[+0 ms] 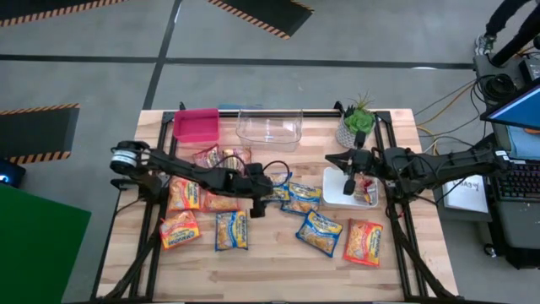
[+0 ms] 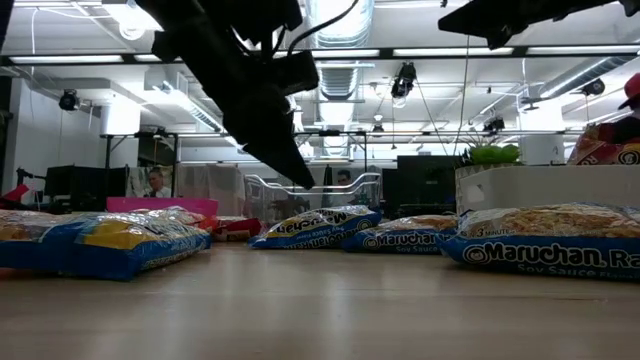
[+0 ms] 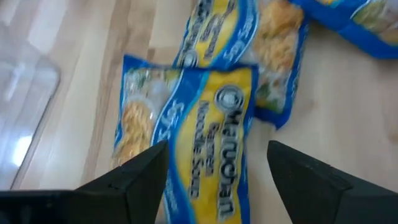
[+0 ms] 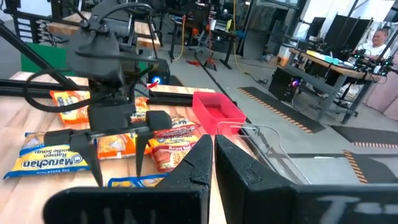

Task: Sort Maruchan noodles
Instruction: Put the blue noodle pack into the red bin

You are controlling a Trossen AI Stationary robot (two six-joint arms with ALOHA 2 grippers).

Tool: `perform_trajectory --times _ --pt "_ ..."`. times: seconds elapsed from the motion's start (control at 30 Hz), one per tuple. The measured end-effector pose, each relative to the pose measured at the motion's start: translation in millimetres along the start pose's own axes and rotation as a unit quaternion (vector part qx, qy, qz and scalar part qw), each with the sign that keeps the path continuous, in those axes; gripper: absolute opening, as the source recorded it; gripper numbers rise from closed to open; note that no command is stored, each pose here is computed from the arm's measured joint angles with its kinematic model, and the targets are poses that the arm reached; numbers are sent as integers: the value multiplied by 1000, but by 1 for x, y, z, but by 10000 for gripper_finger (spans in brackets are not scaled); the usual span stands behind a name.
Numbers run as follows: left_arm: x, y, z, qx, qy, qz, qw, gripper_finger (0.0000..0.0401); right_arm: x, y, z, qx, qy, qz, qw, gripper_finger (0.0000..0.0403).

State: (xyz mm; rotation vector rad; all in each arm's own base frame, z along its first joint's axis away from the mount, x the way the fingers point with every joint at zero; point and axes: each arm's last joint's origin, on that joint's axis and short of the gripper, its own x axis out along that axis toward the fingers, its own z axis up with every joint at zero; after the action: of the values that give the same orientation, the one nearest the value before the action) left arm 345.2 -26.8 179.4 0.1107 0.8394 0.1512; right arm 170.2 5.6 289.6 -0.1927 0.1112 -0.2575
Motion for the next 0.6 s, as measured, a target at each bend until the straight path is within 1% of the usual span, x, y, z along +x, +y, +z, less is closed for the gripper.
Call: perform_trajectory --times 0.13,0.3,0.6 --pt "10 -4 -1 15 -17 -1 1000 256 -1 -2 6 4 -12 -2 1000 9" --pt "24 -7 -10 21 3 -1 1000 256 -2 -2 8 8 -14 -2 1000 9" --pt "31 -8 -13 23 10 17 1000 256 -2 -2 7 8 -14 -2 1000 9"
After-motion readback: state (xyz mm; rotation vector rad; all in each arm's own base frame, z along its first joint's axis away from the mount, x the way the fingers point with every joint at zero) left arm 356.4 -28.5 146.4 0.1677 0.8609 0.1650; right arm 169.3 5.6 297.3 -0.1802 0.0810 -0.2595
